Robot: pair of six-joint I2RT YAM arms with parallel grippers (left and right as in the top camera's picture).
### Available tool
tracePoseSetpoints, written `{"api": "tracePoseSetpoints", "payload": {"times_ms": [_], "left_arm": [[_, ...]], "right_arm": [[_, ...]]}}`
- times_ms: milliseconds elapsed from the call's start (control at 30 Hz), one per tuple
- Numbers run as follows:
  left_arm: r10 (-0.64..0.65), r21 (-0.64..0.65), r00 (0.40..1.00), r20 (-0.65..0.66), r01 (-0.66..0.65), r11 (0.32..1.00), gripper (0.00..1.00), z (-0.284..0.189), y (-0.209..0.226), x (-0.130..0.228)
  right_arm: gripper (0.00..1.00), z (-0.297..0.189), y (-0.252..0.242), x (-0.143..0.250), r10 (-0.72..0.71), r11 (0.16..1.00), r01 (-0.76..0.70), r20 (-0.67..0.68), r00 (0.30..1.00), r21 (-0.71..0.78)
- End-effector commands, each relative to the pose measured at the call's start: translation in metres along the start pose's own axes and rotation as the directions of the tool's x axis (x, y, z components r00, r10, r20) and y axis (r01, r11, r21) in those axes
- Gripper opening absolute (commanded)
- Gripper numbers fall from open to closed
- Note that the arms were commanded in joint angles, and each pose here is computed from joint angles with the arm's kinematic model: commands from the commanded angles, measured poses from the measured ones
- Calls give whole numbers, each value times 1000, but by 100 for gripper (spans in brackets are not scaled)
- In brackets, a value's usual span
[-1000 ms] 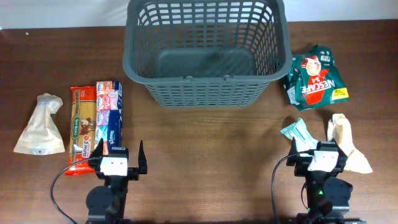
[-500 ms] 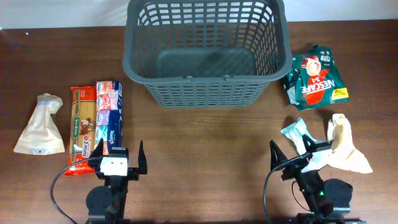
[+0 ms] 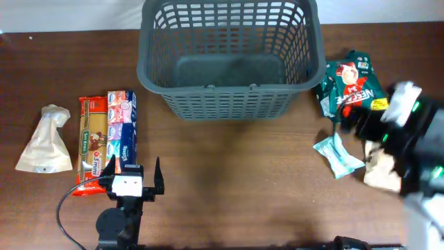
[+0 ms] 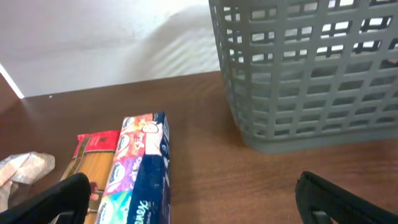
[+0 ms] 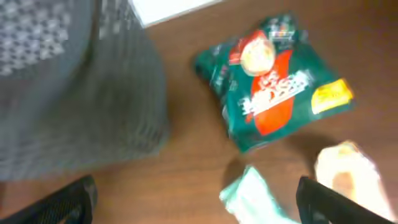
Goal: Pack container
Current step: 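Reach the right gripper to the green Nescafe pouch and grasp it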
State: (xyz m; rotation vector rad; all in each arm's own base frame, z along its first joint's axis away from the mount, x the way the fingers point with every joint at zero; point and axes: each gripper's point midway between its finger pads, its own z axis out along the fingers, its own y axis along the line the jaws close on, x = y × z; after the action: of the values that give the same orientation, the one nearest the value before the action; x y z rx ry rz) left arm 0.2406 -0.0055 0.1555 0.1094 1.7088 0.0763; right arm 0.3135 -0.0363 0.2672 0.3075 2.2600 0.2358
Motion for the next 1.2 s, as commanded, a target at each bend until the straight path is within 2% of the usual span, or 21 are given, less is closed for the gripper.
{"api": "tracePoseSetpoints", "payload": {"times_ms": [0,133,267,400,600,667,867,1067,1167], "left_arm": [[-9,-11,1000,-3,9,1000,99,0,2,2],[-9,-11,1000,-3,9,1000,99,0,2,2],[-9,-11,1000,-3,9,1000,99,0,2,2],[-9,-11,1000,-3,9,1000,99,0,2,2],[-9,-11,1000,-3,9,1000,99,0,2,2],[-9,-11,1000,-3,9,1000,99,0,2,2],[-9,-11,1000,-3,9,1000,99,0,2,2],[-9,-11,1000,-3,9,1000,99,0,2,2],[-9,-11,1000,-3,9,1000,99,0,2,2]], "right_arm": [[99,0,-21,-54,11,998,-13,44,999,60],[99,23,-40,-85,9,998,-12,39,999,65],[99,66,-53,-85,-53,997,56,-49,997,59],[99,127,-79,-60,-30,996,45,-188,982,77],[99,196,-89,-15,-46,992,84,-338,940,98],[99,209,-82,-3,-111,986,148,-376,920,71],[99,231,-85,11,-239,934,329,-438,867,141],[99,252,-96,18,-278,911,382,-452,848,156],[99,270,-99,35,-287,901,405,-489,823,153]]}}
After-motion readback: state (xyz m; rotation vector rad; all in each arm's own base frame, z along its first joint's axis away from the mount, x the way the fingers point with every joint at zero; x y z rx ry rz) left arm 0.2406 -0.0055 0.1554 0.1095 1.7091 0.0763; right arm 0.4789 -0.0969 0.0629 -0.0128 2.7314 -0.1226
